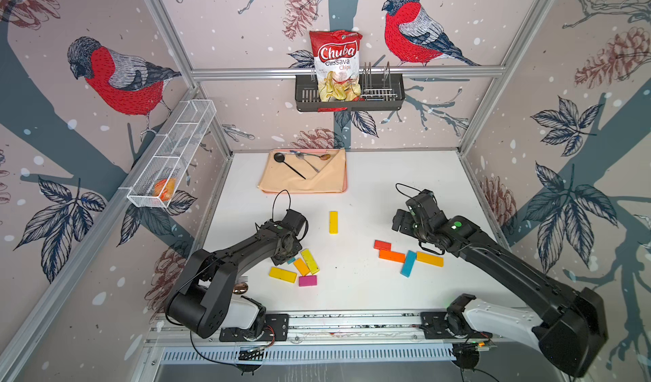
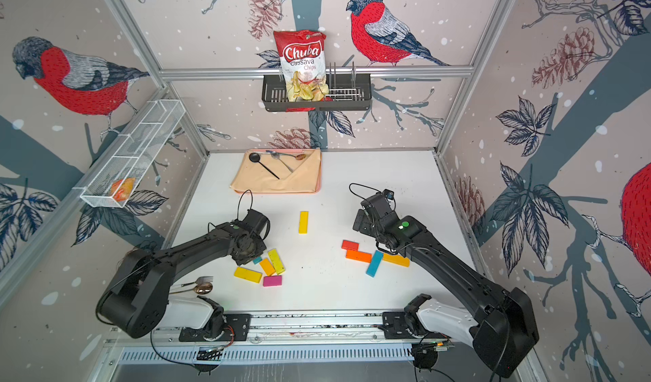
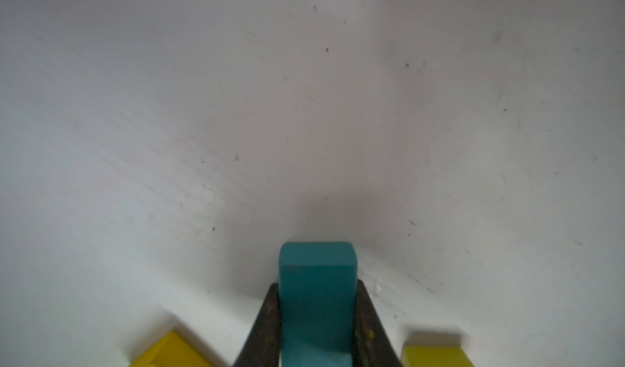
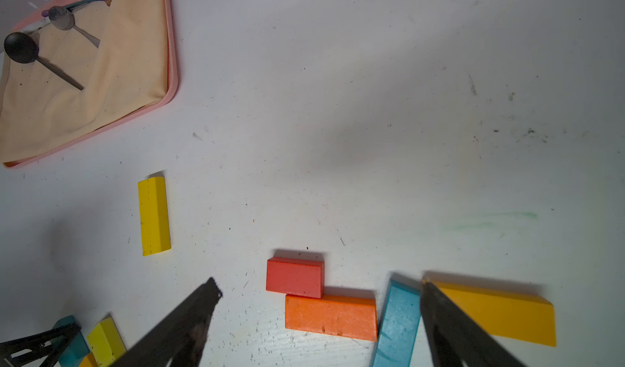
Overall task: Assemble the letter h with building blocks
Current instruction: Pick up the building block from the center of the board, then place the building block at the center of the board.
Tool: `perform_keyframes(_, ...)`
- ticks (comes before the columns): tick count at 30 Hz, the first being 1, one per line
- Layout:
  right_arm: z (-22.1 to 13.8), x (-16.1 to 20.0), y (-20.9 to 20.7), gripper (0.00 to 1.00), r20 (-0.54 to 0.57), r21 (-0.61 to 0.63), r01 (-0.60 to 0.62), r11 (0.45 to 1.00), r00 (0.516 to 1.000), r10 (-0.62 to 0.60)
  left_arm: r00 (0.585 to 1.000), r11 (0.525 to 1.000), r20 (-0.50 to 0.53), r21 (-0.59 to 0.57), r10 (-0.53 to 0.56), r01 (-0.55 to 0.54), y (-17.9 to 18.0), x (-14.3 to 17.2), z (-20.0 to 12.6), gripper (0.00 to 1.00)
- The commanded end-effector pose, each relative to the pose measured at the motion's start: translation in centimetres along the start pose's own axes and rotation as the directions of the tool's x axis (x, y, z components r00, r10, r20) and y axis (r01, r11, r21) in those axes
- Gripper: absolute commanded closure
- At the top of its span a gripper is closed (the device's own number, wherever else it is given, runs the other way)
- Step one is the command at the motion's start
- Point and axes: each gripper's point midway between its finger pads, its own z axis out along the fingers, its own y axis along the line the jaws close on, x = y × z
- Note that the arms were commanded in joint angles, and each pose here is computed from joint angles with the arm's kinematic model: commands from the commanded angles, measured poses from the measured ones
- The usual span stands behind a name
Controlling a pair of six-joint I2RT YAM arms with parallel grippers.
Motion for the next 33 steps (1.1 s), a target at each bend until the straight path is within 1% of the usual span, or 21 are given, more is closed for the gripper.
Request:
perform_keyframes(1,-0.2,-0.1,-0.4,0.06,0.013,0.016,0.004,1.000,1.000,-0.004,0.997,0.999,0.066,-0.023,0.031,-0.030,-0.4,-1.8,-0.9,0.91)
perform_keyframes(3,-0.3,-0.2,-0.4,0.06,0.012,0.015,-0.006,1.000,1.000,0.005,0.993,0.999,0.112,-0.012,0.048,-0.047,-1.2,-3.1,-2.2,0.96)
perform_keyframes(5,-0.7,-0.4,-0.2,0.06,0.011,0.006,-0.015,1.000,1.000,0.015,0.985,0.997,0.156,0.024,0.073,-0.078,-2.8,-4.6,-3.8,0.98)
perform_keyframes(7,-0.9,-0.5,-0.2,0.06,0.014,0.002,-0.022,1.000,1.000,0.022,0.980,0.993,0.177,0.056,0.097,-0.108,-4.8,-5.2,-5.4,1.00)
perform_keyframes(8,-1.1,-0.5,-0.2,0.06,0.015,0.000,-0.026,1.000,1.000,0.026,0.978,0.990,0.180,0.076,0.107,-0.123,-5.8,-5.1,-5.9,1.00)
perform_keyframes(11,-1.2,-0.2,-0.5,0.06,0.010,0.007,-0.040,0.999,0.999,0.040,0.980,0.971,0.151,0.178,0.132,-0.158,-9.6,-2.3,-6.5,1.00)
perform_keyframes(13,-1.1,0.3,-0.8,0.06,-0.004,0.013,-0.055,0.998,0.998,0.055,0.988,0.956,0.079,0.252,0.134,-0.150,-11.6,0.7,-5.7,1.00)
perform_keyframes(16,-0.7,1.6,-1.1,0.06,-0.031,0.019,-0.067,0.998,0.997,0.068,0.992,0.941,-0.009,0.319,0.124,-0.114,-13.2,4.2,-4.5,1.00)
perform_keyframes(19,-0.3,2.7,-1.1,0.06,-0.052,0.020,-0.065,0.998,0.996,0.066,0.994,0.936,-0.042,0.342,0.105,-0.084,-14.0,6.2,-4.1,1.00)
perform_keyframes(20,-0.1,3.0,-0.9,0.06,-0.057,0.018,-0.061,0.998,0.996,0.062,0.994,0.935,-0.046,0.347,0.096,-0.074,-14.1,6.5,-4.0,0.96)
perform_keyframes(22,0.2,3.6,-0.3,0.06,-0.068,0.011,-0.047,0.999,0.997,0.047,0.995,0.925,-0.065,0.377,0.081,-0.051,-14.6,7.3,-3.6,0.76)
perform_keyframes(23,0.5,4.0,0.1,0.06,-0.076,0.008,-0.036,0.999,0.996,0.036,0.994,0.920,-0.078,0.390,0.079,-0.043,-14.9,7.7,-3.4,0.70)
perform_keyframes(26,1.3,5.2,1.9,0.06,-0.096,-0.002,0.016,1.000,0.995,-0.017,0.991,0.919,-0.104,0.393,0.087,-0.039,-15.5,8.3,-2.8,0.60)
perform_keyframes(29,1.7,6.5,4.3,0.04,-0.097,-0.019,0.093,0.996,0.991,-0.094,0.991,0.912,-0.103,0.407,0.090,-0.040,-15.8,8.1,-3.6,0.51)
perform_keyframes(31,2.7,8.0,5.9,0.03,-0.116,-0.023,0.153,0.988,0.981,-0.154,0.994,0.913,-0.069,0.405,0.083,-0.048,-15.2,7.2,-4.9,0.45)
perform_keyframes(32,2.9,8.5,6.7,0.02,-0.124,-0.028,0.173,0.985,0.977,-0.175,0.996,0.915,-0.040,0.401,0.077,-0.055,-14.8,6.5,-5.7,0.44)
perform_keyframes(33,3.1,9.0,7.6,0.02,-0.129,-0.037,0.199,0.979,0.971,-0.202,0.998,0.919,0.012,0.389,0.066,-0.066,-14.0,5.4,-6.7,0.42)
